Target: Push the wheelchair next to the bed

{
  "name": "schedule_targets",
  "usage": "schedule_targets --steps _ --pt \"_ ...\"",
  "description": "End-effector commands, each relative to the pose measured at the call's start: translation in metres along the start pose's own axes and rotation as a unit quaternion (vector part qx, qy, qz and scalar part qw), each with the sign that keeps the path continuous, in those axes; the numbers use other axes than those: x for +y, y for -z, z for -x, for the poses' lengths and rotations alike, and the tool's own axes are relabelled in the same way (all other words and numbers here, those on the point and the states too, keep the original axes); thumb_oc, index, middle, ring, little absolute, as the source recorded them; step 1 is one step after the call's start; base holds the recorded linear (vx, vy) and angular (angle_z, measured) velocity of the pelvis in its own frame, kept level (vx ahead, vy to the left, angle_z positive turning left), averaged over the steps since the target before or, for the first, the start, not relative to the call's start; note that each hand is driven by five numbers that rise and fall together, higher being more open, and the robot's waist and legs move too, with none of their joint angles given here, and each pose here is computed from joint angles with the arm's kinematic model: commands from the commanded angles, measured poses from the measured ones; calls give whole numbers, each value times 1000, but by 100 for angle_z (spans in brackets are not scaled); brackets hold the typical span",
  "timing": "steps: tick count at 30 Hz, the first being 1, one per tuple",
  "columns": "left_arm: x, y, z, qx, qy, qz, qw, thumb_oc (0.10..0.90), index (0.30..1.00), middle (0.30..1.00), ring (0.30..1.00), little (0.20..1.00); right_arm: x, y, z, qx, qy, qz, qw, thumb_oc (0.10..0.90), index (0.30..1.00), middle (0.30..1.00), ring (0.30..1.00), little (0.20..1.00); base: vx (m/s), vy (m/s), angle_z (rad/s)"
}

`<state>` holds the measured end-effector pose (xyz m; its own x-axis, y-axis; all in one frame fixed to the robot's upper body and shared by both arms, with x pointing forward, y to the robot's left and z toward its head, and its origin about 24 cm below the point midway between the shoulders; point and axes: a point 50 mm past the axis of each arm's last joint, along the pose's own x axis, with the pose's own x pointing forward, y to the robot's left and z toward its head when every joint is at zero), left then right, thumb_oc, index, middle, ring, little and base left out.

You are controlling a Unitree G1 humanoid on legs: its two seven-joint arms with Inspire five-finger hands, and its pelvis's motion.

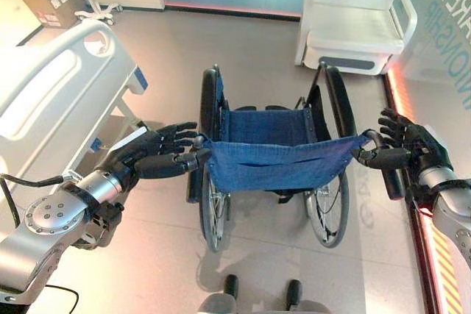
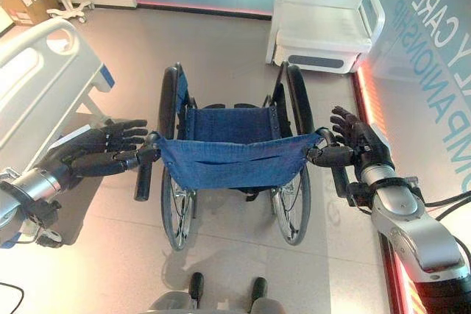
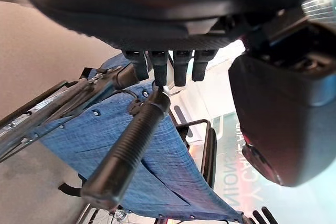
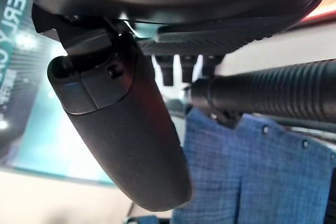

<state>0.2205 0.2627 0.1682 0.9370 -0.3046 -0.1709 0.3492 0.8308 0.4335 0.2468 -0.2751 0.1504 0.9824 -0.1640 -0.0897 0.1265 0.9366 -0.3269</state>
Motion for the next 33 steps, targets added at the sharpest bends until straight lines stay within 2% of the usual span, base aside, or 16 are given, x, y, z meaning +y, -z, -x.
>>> schedule_targets --steps 1,8,12,17,18,19,20,21,29,33 --pt "15 -39 -3 -84 -10 -37 996 800 900 900 900 900 -10 -40 -7 -66 18 42 997 800 900 900 900 900 39 8 1" --pt "15 -36 -9 -78 -7 -37 996 800 900 900 900 900 -17 -7 -21 41 41 113 992 800 900 900 900 900 12 3 0" --pt "16 -37 -8 -76 -10 -45 996 800 900 900 900 900 -25 11 -21 94 50 126 986 800 900 900 900 900 2 -28 0" --pt "16 -37 -10 -77 -8 -47 996 800 900 900 900 900 -24 15 -25 101 54 123 986 800 900 900 900 900 0 -14 0" --pt "15 -36 -11 -77 -7 -47 996 800 900 900 900 900 -22 14 -26 95 52 117 987 765 848 848 848 848 0 0 0" --pt "15 -36 -12 -77 -6 -47 996 800 900 900 900 900 -20 14 -28 92 54 112 988 607 611 611 611 611 0 0 0" --pt "14 -36 -13 -78 -5 -47 996 800 900 900 900 900 -19 13 -29 88 55 109 989 535 502 502 502 502 0 0 0" --pt "13 -36 -15 -79 -1 -46 996 800 900 900 900 900 -16 8 -32 66 57 101 991 400 300 300 300 300 0 0 0" --pt "8 -35 -28 -61 21 -42 997 800 900 900 900 900 -6 -18 -47 -3 85 84 993 400 300 300 300 300 2 -5 1" --pt "21 -29 -30 -25 -39 -27 999 800 900 900 900 900 -4 -27 -50 -14 85 85 993 400 300 300 300 300 21 -9 7"
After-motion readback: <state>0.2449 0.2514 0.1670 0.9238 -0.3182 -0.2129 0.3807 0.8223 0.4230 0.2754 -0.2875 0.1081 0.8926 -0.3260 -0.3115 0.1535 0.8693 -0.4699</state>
